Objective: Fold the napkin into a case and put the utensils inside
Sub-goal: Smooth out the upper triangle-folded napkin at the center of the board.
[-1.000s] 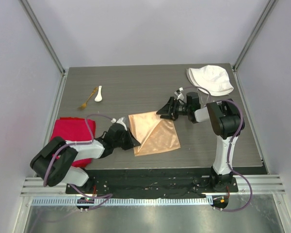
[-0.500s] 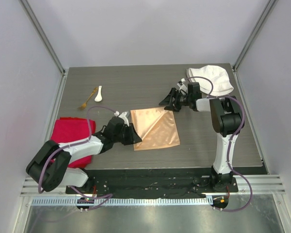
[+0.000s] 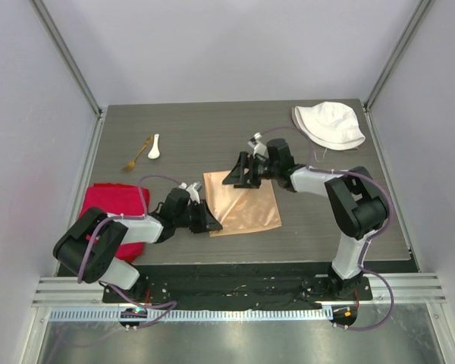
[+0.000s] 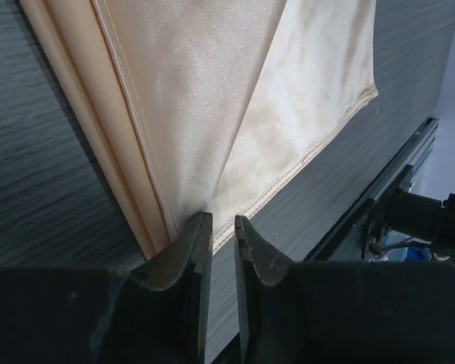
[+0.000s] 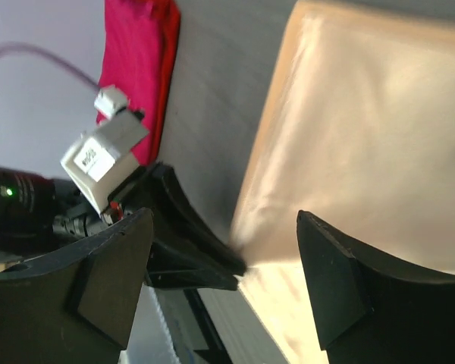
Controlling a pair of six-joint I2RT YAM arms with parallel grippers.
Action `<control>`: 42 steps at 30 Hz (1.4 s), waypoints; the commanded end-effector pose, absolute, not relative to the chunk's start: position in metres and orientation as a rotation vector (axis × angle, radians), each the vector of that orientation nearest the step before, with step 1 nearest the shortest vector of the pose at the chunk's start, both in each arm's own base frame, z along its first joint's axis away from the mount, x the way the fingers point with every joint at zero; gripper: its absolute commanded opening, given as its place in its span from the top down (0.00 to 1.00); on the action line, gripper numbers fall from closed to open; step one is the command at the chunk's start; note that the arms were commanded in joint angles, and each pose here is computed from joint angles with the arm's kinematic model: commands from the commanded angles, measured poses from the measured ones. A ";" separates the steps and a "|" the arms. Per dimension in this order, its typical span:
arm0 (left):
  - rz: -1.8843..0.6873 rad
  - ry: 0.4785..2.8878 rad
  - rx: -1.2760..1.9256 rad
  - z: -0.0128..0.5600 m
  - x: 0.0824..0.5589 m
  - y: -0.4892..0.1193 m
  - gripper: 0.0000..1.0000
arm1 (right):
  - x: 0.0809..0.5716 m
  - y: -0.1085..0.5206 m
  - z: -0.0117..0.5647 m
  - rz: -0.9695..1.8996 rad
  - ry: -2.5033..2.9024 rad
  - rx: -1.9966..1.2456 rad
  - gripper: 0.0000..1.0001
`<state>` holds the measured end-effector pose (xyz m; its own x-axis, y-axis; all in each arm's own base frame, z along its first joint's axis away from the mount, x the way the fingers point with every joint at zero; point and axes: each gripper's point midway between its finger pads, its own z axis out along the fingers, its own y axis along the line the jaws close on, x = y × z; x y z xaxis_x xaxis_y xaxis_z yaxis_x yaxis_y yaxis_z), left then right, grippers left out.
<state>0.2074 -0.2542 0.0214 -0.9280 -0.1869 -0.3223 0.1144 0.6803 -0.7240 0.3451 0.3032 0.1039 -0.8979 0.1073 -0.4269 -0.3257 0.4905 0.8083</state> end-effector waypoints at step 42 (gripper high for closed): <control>-0.953 2.399 -0.074 0.050 0.218 -0.225 0.51 | 0.459 0.172 0.104 1.114 2.287 0.114 0.17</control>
<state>0.2079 -0.2438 0.0378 -0.8655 -0.2760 -0.4179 0.1618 0.6355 -0.7549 0.4597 0.1872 0.0667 -0.8754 0.3297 -0.3534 -0.1371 0.5319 0.8357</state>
